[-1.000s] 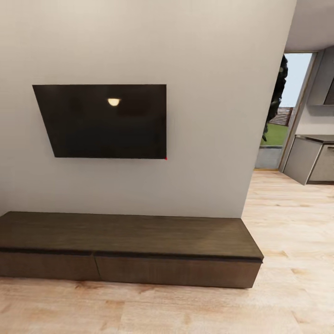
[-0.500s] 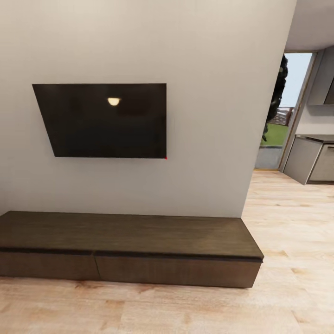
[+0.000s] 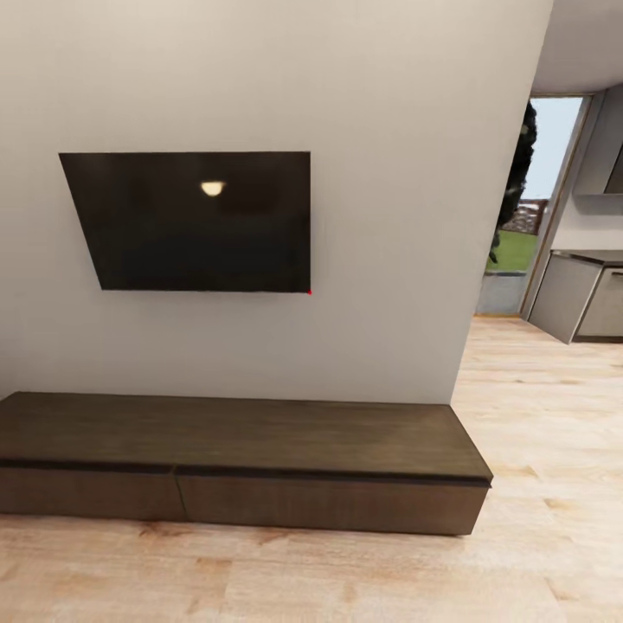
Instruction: Place each of the two pumpkins and all three candles from the living room inside a cabinet in the living room (use any cabinet), then make sure every cabinet is closed, and position the cauldron so it is next to a table in the living room.
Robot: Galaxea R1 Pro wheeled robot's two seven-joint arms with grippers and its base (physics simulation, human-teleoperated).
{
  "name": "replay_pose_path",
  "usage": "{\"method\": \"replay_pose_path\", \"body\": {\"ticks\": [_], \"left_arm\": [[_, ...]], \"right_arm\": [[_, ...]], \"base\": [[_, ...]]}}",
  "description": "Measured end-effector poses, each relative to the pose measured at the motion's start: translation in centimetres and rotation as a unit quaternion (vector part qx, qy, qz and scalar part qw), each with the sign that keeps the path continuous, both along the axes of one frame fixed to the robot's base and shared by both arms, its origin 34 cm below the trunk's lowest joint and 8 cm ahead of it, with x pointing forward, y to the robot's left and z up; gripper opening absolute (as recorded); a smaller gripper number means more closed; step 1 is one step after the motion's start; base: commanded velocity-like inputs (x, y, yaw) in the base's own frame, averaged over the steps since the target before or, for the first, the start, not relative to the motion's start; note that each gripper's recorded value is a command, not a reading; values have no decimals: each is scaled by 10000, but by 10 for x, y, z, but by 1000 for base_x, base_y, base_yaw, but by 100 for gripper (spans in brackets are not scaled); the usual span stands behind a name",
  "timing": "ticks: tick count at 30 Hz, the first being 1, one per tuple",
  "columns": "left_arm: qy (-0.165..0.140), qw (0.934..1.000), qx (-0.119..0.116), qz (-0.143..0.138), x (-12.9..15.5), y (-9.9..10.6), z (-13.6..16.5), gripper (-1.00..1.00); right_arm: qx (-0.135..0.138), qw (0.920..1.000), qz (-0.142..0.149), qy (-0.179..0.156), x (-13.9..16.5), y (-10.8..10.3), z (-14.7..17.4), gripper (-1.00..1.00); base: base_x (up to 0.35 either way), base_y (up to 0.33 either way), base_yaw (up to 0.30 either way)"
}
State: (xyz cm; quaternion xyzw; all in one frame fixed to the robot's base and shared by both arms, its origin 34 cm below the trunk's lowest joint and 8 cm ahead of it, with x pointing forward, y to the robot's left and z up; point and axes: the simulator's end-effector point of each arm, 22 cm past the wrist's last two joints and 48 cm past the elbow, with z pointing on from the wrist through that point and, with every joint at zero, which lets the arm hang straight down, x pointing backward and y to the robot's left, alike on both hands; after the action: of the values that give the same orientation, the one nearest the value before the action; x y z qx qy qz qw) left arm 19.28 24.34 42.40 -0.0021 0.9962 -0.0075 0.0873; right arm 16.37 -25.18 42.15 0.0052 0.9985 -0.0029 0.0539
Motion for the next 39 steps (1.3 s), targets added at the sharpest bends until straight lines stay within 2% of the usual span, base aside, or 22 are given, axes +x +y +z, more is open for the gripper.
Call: {"method": "replay_pose_path", "body": {"ticks": [3,7,10,13,16,18,19,21,22,24,31,36,38,39], "left_arm": [[-95,10000,16,-1,9,2,-4,100],[-400,9992,52,5,38,7,-7,100],[-745,9972,78,16,72,11,-4,100],[-1143,9934,97,95,110,17,2,100],[-1454,9890,88,259,150,23,13,100],[-1465,9888,67,290,170,24,19,100],[-1467,9887,61,293,175,24,20,100],[-1486,9885,39,292,194,23,29,100],[-1520,9880,30,290,203,23,34,100],[-1582,9870,19,284,217,22,41,100],[-1875,9819,-9,274,248,21,53,100],[-1865,9821,-34,256,261,19,59,100],[-1926,9809,-50,249,271,17,68,100],[-2088,9776,-89,237,293,14,94,100]], "right_arm": [[4,10000,3,-3,0,0,-5,100],[5,10000,6,-34,1,0,-12,100],[0,9998,6,-185,8,0,-17,100],[-14,9988,-8,-488,30,-2,-20,100],[-16,9937,-10,-1118,91,-3,-15,100],[-6,9874,-9,-1582,148,-1,-2,100],[-4,9855,-10,-1696,164,-1,2,100],[-1,9779,-14,-2092,225,-1,29,100],[0,9747,-16,-2235,250,-1,44,100],[-1,9735,-16,-2287,276,-2,62,100],[4,9767,-11,-2148,284,-2,61,100],[5,9767,-2,-2146,283,-1,52,100],[7,9764,-5,-2160,283,-1,48,100],[16,9760,-13,-2178,286,-1,49,100]], "base": [[0,0,0],[0,0,0],[0,0,0],[0,0,0],[0,0,0],[0,0,0],[0,0,0],[0,0,0],[0,0,0],[0,0,0],[0,0,0],[0,0,0],[0,0,0],[0,0,0]]}}
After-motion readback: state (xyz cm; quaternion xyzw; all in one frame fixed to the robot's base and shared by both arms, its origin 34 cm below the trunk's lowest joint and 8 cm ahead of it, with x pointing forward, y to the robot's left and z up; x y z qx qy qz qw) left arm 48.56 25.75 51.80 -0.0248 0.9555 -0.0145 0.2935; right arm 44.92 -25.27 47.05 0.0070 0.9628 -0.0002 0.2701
